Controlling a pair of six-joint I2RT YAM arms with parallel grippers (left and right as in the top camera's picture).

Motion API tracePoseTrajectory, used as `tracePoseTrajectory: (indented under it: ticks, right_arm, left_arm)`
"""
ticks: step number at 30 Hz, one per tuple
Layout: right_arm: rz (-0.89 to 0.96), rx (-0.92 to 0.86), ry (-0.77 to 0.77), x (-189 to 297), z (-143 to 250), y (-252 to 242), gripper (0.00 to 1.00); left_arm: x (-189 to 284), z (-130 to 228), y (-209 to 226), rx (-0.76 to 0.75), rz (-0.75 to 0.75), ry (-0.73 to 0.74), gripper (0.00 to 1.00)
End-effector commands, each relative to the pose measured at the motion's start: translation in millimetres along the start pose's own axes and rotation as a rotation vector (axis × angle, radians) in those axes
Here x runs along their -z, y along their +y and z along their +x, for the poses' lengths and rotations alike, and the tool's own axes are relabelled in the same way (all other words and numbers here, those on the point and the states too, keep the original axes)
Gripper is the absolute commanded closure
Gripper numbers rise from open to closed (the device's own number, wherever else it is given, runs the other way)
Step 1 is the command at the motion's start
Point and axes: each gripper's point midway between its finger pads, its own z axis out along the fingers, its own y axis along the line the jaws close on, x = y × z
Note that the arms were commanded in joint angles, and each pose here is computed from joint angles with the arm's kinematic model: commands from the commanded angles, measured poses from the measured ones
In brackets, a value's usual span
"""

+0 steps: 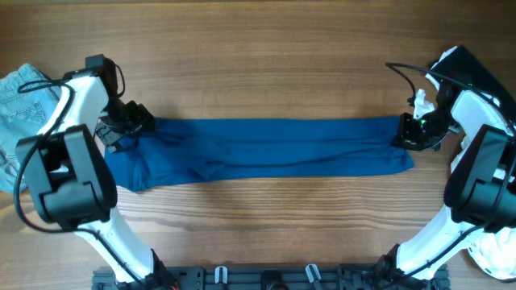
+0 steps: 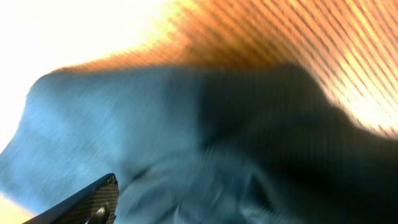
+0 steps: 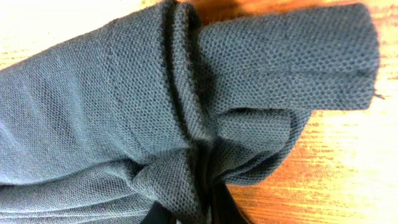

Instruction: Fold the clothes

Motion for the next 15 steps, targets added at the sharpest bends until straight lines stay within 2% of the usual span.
tracePoseTrajectory:
  ticks: [1,2,3,4,7,10,15]
  right_arm:
    - [-0.009,-0.001,-0.022,-2,-12,0,0.96]
    - [0.008,-0.044,-0.051,10,-21,-4,0.96]
    - [0.017,-0.090,-0.086,24,-29,-6,0.96]
    - [0.010,-0.104,-0.118,37,-37,-3,0.96]
    - [-0.006,0.003,-0.177,76,-43,22,0.96]
    - [-0.001,0.086,-0.177,94,-31,60,0.96]
    - [-0.075,0.234,-0.113,80,-5,154,0.96]
  left_arm:
    - [61,-11,-2,0.021,0.080,-0.137,0.16]
    - [70,-8,-1,0.021,0.086,-0.151,0.14]
    - [77,-6,0,0.020,0.093,-0.165,0.03]
    - [82,-4,0,0.020,0.096,-0.172,0.00]
    - [88,-1,2,0.020,0.100,-0.180,0.00]
    - [86,0,2,0.020,0.096,-0.170,0.00]
    - [85,5,5,0.021,0.085,-0.149,0.00]
